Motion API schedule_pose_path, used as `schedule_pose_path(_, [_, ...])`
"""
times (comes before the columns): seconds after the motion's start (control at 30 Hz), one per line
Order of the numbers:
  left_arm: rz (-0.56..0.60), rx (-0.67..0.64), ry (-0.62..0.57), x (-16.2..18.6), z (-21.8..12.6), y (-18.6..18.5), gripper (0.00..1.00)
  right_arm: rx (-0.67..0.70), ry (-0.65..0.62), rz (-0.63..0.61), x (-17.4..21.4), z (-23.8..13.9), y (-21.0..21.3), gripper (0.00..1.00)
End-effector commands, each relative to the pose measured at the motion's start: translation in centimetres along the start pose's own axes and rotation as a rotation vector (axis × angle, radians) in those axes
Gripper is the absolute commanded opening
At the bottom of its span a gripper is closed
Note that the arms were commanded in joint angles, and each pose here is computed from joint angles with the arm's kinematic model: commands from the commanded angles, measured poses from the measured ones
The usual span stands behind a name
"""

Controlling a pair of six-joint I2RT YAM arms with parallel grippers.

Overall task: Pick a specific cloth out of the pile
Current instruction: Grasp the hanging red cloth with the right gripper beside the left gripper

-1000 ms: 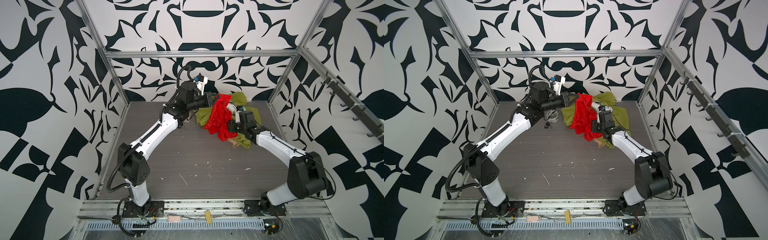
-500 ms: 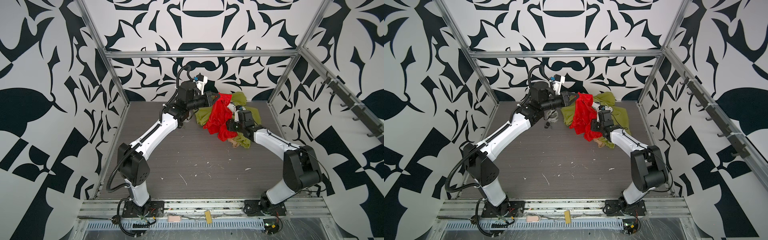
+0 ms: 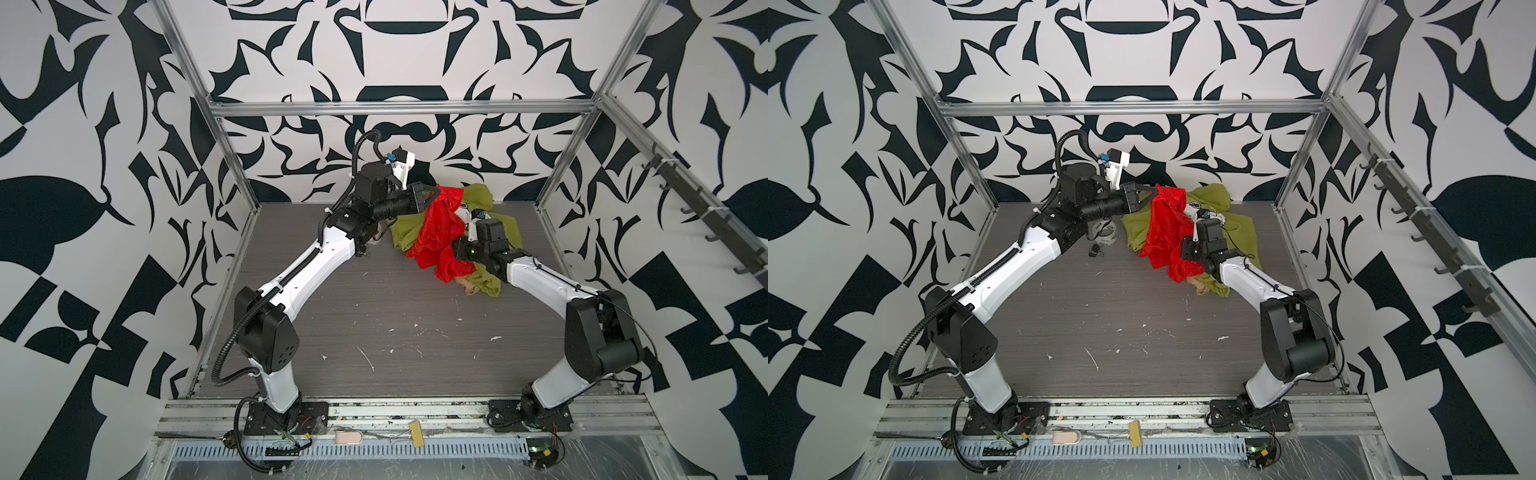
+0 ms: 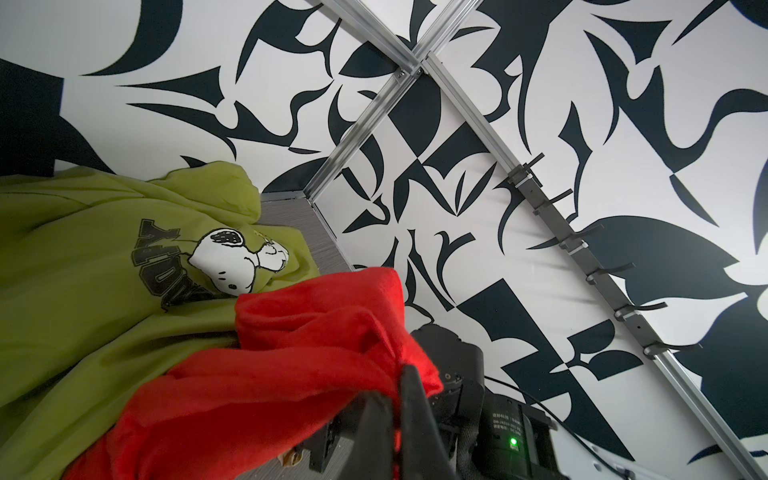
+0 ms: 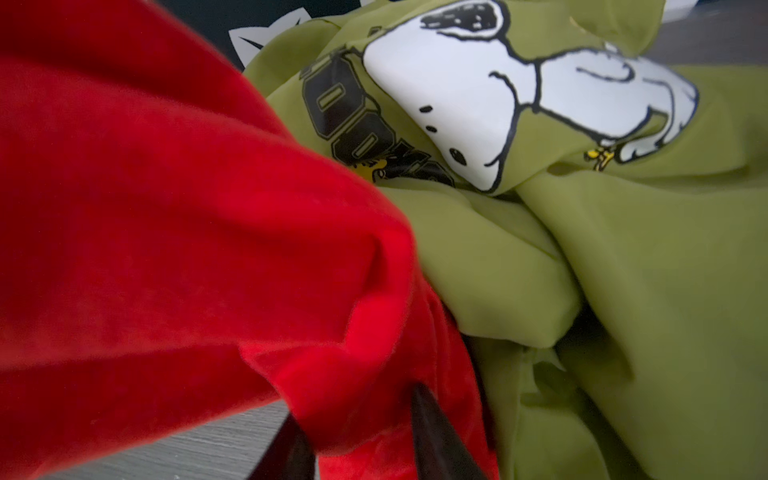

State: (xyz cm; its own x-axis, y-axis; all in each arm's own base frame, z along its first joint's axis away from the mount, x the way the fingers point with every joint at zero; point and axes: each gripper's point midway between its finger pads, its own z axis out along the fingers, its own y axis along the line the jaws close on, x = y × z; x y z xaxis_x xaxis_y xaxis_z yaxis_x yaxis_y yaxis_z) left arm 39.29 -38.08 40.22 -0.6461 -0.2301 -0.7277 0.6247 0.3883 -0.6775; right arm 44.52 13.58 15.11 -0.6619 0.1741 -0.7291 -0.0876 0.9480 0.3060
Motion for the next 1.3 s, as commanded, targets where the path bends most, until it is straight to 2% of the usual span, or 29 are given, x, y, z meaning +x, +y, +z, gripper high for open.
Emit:
schedule_pose_path(0.0, [0.037,0.059,-0.060,-1.9,-1.8,-2.6,0.00,-0.038,-0.092,0.003,-2.9,-1.4,1.2,0.33])
schedule_pose_path(0.33, [0.035,0.054,-0.060,-1.7,-1.9,-2.5,0.00,-0.038,-0.100,0.003,-2.9,-1.9,1.1,0.11])
schedule_pose_path(0.57, [0.040,0.054,-0.064,-1.7,-2.0,-2.5,0.00,-0.039,-0.122,-0.002,-3.5,-3.0,1.3,0.03])
schedule_pose_path(0.77, [0.049,0.044,-0.073,-1.8,-2.3,-2.5,0.00,-0.049,-0.150,-0.005,-4.3,-4.4,1.7,0.00])
schedule_pose_path(1.27, [0.057,0.036,-0.088,-1.9,-2.8,-2.6,0.00,-0.089,-0.251,-0.002,-7.0,-9.1,3.0,0.00])
